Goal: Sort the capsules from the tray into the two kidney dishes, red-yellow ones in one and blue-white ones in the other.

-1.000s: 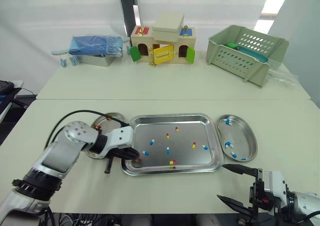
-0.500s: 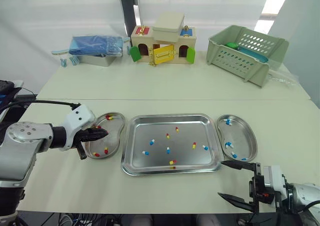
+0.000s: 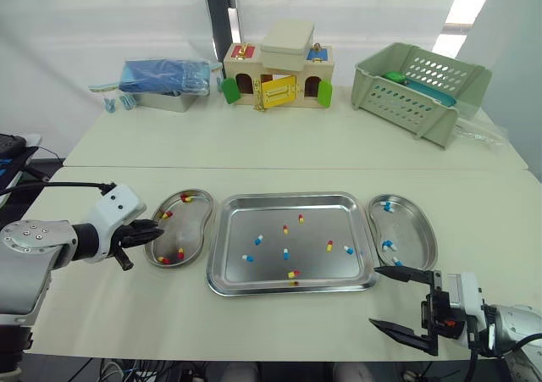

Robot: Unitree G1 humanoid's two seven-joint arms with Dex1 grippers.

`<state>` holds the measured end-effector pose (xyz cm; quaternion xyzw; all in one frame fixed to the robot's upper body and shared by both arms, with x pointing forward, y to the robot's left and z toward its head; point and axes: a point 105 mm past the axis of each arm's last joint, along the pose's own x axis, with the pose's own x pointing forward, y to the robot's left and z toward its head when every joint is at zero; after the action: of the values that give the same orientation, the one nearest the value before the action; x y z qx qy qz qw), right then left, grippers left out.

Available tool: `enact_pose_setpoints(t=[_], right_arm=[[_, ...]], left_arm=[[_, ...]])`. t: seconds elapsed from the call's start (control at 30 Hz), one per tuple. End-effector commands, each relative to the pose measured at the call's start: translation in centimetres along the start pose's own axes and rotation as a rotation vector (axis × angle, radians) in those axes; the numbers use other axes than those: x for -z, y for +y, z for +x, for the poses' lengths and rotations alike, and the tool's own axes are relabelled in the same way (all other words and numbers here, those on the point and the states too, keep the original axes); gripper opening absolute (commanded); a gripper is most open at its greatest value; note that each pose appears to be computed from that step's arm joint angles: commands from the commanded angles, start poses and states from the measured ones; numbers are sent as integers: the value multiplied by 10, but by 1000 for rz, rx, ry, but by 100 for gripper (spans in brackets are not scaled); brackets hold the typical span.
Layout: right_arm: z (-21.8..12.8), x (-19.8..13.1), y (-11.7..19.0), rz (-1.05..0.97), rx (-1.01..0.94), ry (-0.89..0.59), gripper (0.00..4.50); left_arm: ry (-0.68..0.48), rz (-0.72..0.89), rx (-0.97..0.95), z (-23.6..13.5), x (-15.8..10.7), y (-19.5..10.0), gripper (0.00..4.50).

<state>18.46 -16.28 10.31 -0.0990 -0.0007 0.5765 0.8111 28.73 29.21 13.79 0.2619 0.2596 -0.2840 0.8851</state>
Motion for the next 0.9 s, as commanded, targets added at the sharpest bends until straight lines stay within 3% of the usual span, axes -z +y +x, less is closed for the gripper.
enact_pose_setpoints(t=[0.03, 0.23, 0.3, 0.53, 0.7, 0.8, 0.9], right_arm=[[0, -5, -1, -20, -10, -11, 450], [-1, -5, -2, -21, -4, -5, 450], [-2, -6, -3, -21, 0, -5, 450], [-9, -13, -9, 18, 36, -9, 450], [-38, -25, -36, 75, 143, 53, 450], [-62, -27, -54, 72, 199, 140, 450], [-90, -25, -75, 90, 281, 247, 450]], left_arm=[[4, 30, -18, -3, -3, 3, 205], [-4, 28, -17, -3, -6, 3, 403], [-10, 24, -14, -3, -6, 3, 446], [-59, -5, -4, -10, -12, 3, 446], [-215, -53, -35, -35, -24, 11, 446], [-279, -80, -91, -56, -20, 17, 446], [-270, -82, -188, -77, 4, 26, 446]])
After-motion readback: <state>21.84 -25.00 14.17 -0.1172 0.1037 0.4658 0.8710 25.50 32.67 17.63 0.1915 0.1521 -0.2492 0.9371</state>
